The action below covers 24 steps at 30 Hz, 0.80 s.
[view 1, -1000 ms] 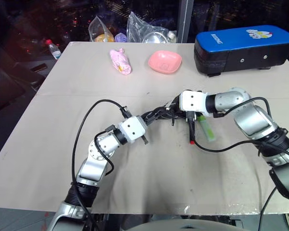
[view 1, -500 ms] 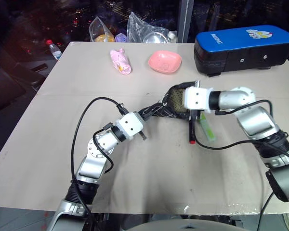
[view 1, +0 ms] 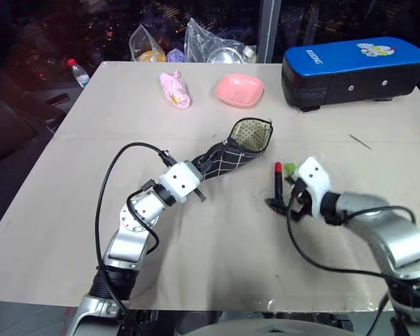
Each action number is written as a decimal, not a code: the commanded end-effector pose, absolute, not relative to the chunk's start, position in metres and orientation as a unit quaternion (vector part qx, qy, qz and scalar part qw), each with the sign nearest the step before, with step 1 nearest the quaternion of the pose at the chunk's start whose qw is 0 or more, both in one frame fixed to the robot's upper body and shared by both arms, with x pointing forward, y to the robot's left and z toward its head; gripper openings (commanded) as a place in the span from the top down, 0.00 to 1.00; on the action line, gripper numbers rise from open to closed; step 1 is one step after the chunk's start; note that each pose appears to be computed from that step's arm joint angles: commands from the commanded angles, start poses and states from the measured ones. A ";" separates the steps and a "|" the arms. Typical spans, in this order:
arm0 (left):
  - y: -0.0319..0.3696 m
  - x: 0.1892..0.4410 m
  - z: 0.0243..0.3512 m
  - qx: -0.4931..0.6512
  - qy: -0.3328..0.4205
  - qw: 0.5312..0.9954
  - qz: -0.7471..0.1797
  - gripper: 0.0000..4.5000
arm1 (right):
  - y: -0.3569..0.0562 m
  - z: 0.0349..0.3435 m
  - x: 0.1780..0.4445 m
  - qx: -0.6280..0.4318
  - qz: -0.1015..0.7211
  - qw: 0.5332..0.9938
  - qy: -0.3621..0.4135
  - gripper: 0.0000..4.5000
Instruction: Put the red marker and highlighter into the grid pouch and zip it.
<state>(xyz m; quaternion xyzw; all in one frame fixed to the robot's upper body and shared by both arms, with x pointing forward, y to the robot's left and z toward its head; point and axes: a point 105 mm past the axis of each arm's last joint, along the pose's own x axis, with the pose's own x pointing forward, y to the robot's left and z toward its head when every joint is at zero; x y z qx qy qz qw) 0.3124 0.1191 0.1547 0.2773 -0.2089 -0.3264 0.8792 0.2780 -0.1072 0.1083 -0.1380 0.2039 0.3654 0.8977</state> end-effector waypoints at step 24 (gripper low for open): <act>0.123 0.315 0.159 0.276 -0.220 0.877 -0.326 1.00 | -0.118 0.172 0.282 -0.079 0.339 0.919 0.182 1.00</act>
